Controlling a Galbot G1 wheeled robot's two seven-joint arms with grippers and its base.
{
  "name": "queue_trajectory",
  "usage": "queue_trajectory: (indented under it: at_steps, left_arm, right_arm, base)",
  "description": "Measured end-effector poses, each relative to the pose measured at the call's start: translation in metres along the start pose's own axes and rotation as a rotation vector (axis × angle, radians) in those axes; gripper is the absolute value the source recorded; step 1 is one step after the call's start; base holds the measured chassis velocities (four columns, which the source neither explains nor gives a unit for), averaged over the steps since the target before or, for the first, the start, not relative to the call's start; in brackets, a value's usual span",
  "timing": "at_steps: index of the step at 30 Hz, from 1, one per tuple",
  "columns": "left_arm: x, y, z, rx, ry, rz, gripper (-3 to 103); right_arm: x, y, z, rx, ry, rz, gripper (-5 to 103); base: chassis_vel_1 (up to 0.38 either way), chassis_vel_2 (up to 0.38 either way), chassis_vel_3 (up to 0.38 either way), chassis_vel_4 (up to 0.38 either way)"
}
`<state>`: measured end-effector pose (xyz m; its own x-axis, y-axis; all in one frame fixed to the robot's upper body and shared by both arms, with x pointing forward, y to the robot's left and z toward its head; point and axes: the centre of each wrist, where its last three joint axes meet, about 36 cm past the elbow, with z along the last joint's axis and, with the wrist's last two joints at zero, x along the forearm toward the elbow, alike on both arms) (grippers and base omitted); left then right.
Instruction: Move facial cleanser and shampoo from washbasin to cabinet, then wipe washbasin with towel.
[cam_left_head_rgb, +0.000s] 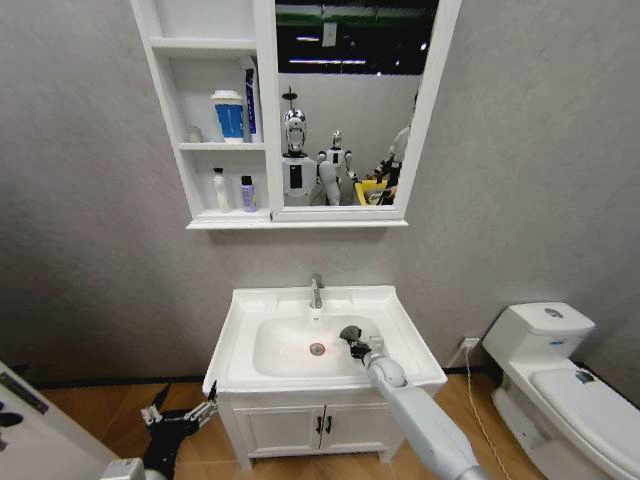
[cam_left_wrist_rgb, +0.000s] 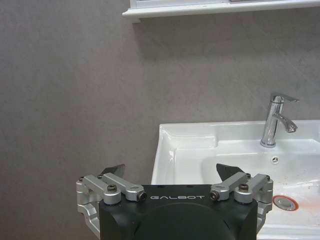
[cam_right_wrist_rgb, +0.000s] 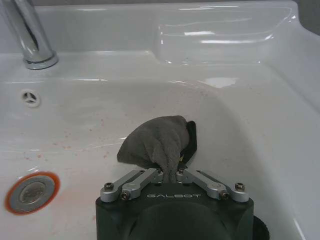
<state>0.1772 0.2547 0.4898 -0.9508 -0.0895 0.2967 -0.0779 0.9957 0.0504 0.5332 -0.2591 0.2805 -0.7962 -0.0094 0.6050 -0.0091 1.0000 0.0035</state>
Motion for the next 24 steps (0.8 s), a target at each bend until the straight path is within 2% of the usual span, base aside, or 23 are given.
queue_trajectory:
  at_steps: [3,8,18,24]
  left_arm:
    - [0.0,0.0,0.0,0.0,0.0,0.0,100]
    - [0.0,0.0,0.0,0.0,0.0,0.0,100]
    - [0.0,0.0,0.0,0.0,0.0,0.0,100]
    - [0.0,0.0,0.0,0.0,0.0,0.0,100]
  right_arm:
    - [-0.016,-0.007,-0.008,-0.009,0.019,0.032,5]
    - [-0.033,-0.003,-0.014,-0.013,0.042,0.025,5]
    - [-0.066,0.023,-0.019,-0.035,0.095,-0.051,5]
    - [-0.08,0.034,-0.019,-0.005,0.075,-0.123,5]
  base:
    - [0.0,0.0,0.0,0.0]
    - [0.0,0.0,0.0,0.0]
    - [0.0,0.0,0.0,0.0]
    - [0.0,0.0,0.0,0.0]
